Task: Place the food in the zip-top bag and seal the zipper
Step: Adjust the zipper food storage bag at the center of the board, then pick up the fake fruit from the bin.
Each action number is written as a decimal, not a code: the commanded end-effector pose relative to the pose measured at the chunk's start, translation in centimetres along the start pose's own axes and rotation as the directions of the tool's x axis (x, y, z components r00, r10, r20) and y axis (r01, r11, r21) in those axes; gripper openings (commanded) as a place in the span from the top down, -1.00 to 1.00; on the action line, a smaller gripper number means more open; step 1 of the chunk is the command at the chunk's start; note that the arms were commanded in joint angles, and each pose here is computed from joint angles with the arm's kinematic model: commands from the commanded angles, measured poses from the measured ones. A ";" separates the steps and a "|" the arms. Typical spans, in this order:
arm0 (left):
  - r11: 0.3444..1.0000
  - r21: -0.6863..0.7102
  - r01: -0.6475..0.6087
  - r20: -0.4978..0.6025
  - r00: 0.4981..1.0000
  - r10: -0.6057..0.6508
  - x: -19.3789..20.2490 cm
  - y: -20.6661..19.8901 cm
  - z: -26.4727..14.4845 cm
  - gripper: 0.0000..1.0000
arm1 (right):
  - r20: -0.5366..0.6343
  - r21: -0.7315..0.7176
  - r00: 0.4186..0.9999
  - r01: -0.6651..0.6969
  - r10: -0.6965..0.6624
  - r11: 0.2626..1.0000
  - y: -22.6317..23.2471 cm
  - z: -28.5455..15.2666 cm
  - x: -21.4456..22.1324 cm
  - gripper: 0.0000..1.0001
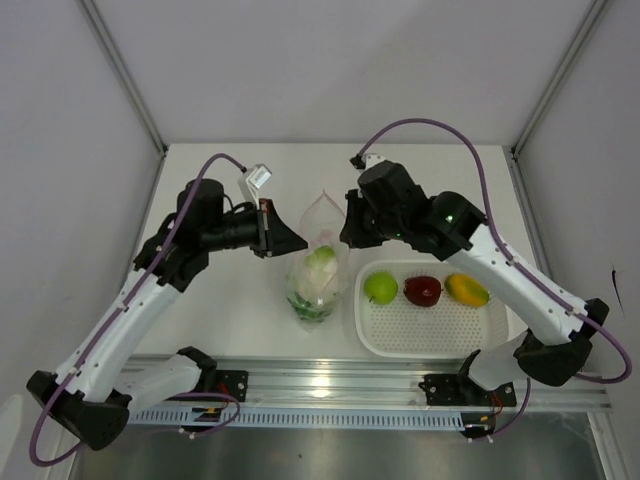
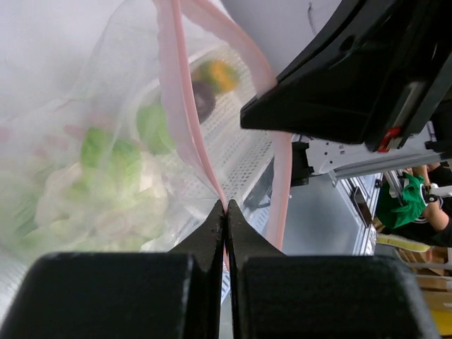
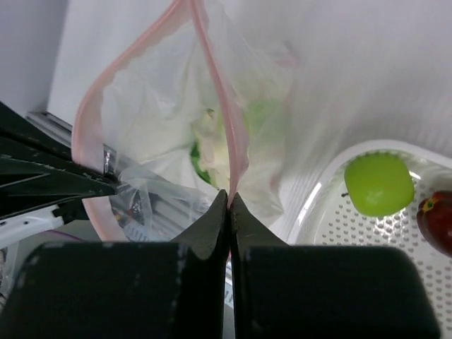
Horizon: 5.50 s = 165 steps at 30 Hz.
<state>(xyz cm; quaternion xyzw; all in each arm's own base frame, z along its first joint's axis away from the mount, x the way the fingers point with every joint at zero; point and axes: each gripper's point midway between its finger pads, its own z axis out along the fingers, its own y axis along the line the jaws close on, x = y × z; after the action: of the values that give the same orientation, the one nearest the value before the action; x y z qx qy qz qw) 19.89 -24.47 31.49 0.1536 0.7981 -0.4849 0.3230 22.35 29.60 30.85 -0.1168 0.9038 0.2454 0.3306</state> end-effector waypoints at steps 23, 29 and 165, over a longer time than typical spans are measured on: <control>0.998 -0.046 -0.047 0.035 0.998 0.049 -0.1 0.5 -0.9 0.99 | 0.106 0.006 0.994 0.034 -0.035 0.999 -0.9 -3.5 -1.2 0.28; 0.998 -0.047 -0.042 0.035 0.998 0.043 0.2 0.9 -0.7 0.99 | 0.166 0.057 0.986 -0.003 -0.007 0.998 -3.0 -7.9 -2.1 -0.60; 1.000 -0.004 -0.013 -0.004 1.000 0.013 1.6 0.9 -0.4 0.99 | 0.324 0.420 0.792 -0.611 0.518 0.671 -28.4 6.0 16.2 -0.03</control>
<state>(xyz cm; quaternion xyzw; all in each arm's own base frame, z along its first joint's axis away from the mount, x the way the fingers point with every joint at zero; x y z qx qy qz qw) 19.35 -23.88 28.93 0.1528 0.8095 -0.4714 0.3150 23.81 7.88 4.36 0.2946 0.8982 0.0967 0.3115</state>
